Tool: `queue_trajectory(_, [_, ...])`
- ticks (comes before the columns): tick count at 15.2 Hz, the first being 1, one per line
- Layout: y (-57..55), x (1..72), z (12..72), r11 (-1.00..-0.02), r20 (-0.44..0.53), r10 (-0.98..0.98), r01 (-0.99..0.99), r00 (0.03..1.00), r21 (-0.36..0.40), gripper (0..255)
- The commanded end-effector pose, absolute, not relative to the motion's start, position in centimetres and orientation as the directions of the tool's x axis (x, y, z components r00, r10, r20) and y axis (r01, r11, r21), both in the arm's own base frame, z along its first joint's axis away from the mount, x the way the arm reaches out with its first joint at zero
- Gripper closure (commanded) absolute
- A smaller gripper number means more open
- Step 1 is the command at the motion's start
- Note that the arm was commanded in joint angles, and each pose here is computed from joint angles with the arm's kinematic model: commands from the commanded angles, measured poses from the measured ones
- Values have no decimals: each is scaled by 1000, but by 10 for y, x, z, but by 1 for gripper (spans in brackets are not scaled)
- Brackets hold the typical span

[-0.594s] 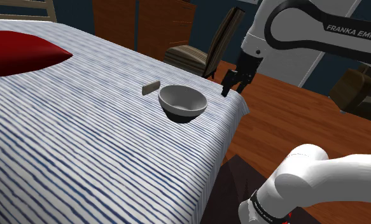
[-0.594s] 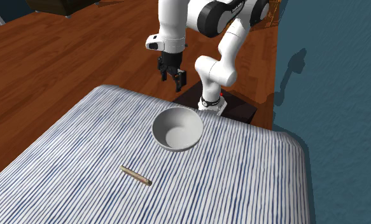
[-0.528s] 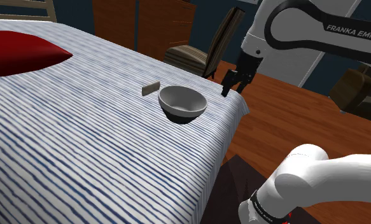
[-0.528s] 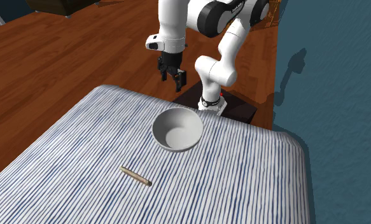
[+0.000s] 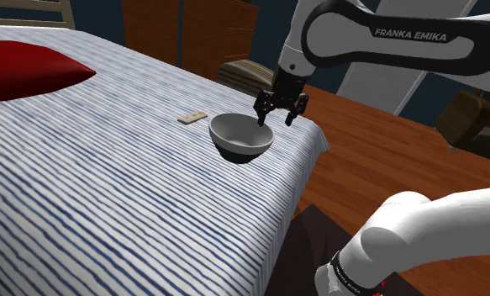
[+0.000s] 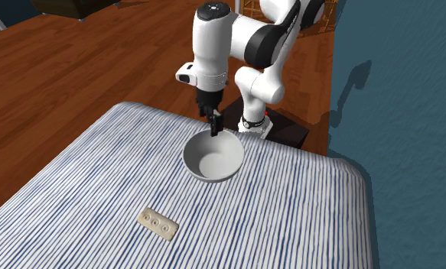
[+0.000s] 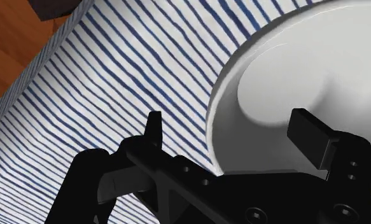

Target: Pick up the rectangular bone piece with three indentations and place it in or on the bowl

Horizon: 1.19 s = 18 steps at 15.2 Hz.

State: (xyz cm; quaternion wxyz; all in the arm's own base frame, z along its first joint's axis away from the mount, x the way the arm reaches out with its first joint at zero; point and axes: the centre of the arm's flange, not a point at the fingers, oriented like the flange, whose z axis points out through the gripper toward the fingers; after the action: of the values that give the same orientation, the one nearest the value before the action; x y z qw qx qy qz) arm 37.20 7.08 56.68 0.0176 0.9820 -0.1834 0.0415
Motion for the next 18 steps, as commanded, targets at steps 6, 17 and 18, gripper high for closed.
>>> queue_trajectory(6, [123,449,548,-791,79,-609,-612,790,21,0])
queue_trajectory(17, [157,593,516,-453,68,-889,-891,454,29,0])
queue_trajectory(18, [157,606,513,-417,67,-906,-909,418,30,0])
